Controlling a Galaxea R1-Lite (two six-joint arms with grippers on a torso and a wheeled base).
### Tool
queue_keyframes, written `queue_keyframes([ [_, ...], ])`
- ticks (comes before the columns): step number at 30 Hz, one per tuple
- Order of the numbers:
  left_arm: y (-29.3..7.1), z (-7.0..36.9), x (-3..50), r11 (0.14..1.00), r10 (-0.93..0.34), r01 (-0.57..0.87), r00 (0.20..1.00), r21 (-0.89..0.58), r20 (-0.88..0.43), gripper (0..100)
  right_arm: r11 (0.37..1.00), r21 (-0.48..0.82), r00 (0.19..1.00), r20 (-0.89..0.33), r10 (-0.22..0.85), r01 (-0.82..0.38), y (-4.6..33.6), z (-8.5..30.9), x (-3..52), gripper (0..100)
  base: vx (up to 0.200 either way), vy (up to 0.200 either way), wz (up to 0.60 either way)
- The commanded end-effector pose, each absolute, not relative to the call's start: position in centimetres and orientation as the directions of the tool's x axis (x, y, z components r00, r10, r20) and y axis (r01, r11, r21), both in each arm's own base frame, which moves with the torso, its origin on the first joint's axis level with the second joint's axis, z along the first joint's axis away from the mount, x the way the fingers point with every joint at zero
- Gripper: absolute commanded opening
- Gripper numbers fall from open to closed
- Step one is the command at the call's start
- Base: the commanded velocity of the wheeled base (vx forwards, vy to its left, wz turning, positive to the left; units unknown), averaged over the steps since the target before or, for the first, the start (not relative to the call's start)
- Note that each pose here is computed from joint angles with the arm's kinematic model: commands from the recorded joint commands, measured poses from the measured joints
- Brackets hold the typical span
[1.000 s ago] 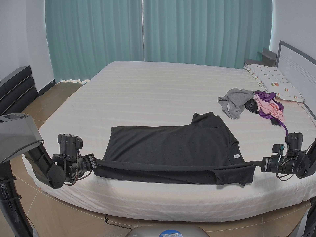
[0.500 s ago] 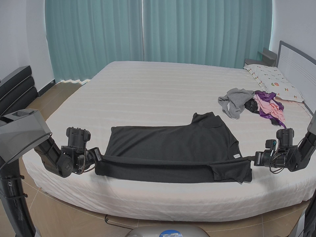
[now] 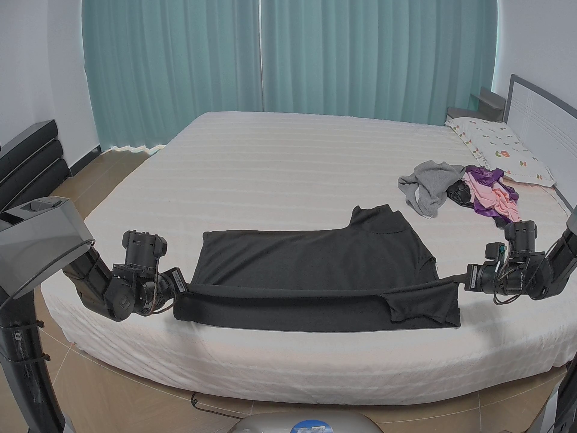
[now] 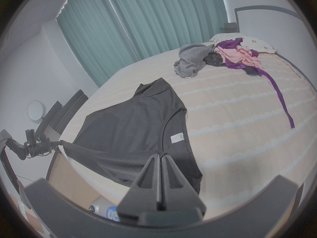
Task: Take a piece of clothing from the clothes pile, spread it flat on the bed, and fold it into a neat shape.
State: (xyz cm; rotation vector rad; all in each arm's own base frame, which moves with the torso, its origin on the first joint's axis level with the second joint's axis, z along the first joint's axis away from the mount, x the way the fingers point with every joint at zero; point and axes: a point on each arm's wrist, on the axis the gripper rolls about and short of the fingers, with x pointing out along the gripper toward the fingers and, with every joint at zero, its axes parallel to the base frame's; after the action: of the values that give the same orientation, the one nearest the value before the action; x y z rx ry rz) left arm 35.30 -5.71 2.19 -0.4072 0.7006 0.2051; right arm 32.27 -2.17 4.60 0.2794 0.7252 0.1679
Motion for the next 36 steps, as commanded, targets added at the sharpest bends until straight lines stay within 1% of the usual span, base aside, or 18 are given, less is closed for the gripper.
queue_keyframes([
  [1,-5.7,2.6,34.9,0.899,0.046,-0.318,0.753,-0.302,-0.657,0,0.951,0.304,0.759,-0.606,0.239,-0.056,-2.4,5.9,31.5,0,0.000,0.000,0.00],
  [11,-5.8,1.7,36.0,0.898,0.039,-0.316,0.750,-0.305,-0.660,0,0.949,0.309,0.730,-0.634,0.254,-0.063,-1.8,4.8,32.2,0,0.000,0.000,0.00],
  [18,-6.1,-0.3,37.8,0.899,0.039,-0.320,0.739,-0.299,-0.673,0,0.949,0.308,0.709,-0.654,0.264,-0.068,-1.3,3.7,34.2,0,0.000,0.000,0.00],
  [25,-6.5,-1.3,39.8,0.890,0.037,-0.323,0.755,-0.321,-0.654,0,0.956,0.292,0.700,-0.675,0.234,-0.039,-1.4,1.9,36.5,0,0.000,0.000,0.00],
  [33,-6.8,-2.6,41.0,0.887,0.033,-0.324,0.756,-0.329,-0.654,0,0.944,0.330,0.694,-0.679,0.238,0.000,-1.3,0.5,38.0,0,0.000,0.000,0.00],
  [36,-7.0,-2.8,41.5,0.872,0.031,-0.336,0.763,-0.355,-0.646,0,0.943,0.333,0.688,-0.686,0.239,0.004,-1.3,0.0,38.2,0,0.000,0.000,0.00],
])
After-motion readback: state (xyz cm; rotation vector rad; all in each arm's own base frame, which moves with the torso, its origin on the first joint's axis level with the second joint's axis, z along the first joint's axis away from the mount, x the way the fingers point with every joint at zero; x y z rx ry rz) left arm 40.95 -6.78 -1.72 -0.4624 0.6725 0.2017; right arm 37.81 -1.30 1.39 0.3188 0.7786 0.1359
